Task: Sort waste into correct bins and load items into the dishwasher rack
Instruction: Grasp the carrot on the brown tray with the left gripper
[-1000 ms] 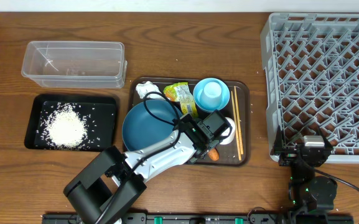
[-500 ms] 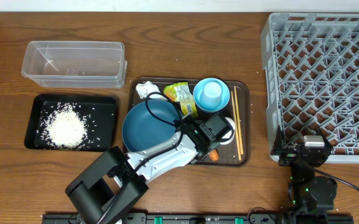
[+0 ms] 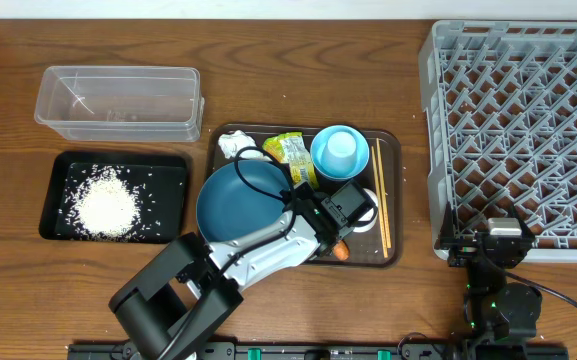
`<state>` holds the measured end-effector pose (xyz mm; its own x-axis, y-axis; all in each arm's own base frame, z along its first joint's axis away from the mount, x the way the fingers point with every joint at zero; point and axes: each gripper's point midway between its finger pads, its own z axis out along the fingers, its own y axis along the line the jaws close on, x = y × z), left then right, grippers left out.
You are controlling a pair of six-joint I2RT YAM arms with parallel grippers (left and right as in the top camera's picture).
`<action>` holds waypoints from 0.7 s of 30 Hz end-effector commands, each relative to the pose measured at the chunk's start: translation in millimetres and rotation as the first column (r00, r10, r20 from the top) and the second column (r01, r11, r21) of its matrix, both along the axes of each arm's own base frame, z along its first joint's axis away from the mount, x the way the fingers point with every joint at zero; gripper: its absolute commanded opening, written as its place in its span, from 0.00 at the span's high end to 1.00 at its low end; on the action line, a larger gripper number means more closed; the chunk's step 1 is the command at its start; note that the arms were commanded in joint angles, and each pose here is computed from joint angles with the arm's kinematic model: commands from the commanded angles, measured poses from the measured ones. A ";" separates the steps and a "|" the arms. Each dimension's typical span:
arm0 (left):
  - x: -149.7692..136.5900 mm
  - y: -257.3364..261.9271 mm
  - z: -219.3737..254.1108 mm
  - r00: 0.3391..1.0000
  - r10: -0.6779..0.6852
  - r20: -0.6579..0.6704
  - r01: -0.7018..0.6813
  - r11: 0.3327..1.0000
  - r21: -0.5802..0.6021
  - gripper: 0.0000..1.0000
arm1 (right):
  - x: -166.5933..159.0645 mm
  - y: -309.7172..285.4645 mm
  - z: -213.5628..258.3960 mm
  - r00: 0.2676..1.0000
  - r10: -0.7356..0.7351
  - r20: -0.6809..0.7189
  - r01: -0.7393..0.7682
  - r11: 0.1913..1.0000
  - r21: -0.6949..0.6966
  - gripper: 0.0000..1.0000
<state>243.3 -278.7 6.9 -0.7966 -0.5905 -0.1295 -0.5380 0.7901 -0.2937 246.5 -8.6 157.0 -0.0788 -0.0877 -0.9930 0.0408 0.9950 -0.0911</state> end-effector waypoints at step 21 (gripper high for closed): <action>2.5 0.5 9.7 0.999 -0.051 0.007 0.050 0.998 0.022 0.69 | 0.0 4.8 -1.1 1.000 0.018 -0.004 -0.018 1.000 -0.011 0.01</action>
